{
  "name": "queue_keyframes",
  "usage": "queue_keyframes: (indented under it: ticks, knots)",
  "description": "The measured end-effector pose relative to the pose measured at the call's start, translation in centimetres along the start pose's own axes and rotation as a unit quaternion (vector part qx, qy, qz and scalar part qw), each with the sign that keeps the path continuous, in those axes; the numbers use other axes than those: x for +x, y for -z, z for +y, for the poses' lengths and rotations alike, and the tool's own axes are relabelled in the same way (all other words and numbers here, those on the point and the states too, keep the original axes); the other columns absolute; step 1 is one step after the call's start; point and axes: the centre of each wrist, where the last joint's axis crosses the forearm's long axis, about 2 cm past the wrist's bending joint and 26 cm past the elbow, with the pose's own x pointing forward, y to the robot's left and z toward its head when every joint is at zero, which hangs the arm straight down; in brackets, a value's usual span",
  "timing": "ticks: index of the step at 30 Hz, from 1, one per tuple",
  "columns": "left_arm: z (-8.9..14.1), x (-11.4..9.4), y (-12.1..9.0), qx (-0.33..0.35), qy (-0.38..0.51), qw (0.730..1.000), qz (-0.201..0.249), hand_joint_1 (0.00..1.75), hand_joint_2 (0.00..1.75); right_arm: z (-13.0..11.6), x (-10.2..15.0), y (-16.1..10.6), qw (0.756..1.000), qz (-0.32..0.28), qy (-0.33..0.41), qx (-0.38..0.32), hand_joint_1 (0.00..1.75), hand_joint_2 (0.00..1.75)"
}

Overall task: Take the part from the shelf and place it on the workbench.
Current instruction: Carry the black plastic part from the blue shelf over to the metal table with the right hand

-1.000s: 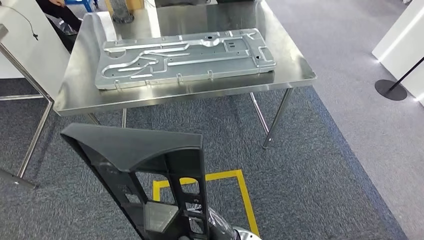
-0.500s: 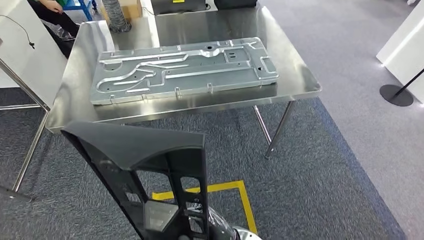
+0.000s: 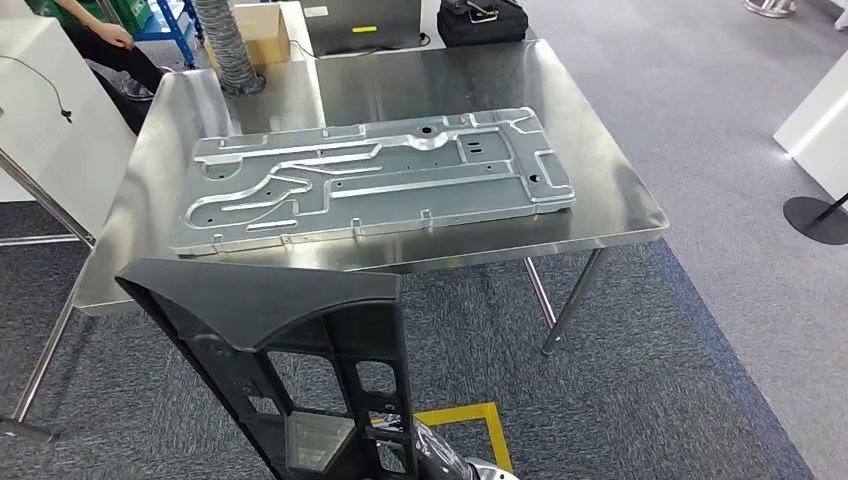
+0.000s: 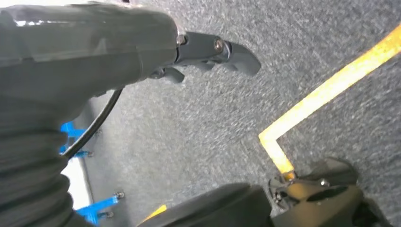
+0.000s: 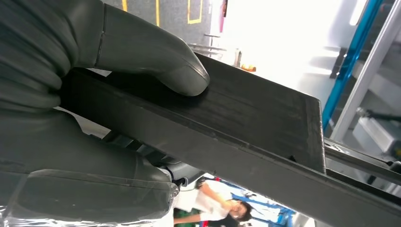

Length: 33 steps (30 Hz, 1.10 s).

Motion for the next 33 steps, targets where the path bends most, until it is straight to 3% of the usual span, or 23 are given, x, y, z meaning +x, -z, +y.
queue_keyframes:
  ticks: [15,22,33]
  knots:
    - [1.0,1.2,0.1,0.008,-0.009,1.0,-0.022,0.0,1.75,0.2,0.0,0.3,1.0,-0.004,0.002,0.002,1.68,1.75]
    - [0.5,1.1,0.0,0.004,-0.008,0.999,-0.031,0.0,1.75,-0.3,0.2,0.0,0.999,0.007,-0.04,-0.012,1.68,1.75]
    - [0.3,0.7,0.0,0.004,0.004,0.999,-0.036,0.0,1.75,-5.2,2.5,-2.0,0.985,0.045,-0.163,-0.044,1.68,1.75]
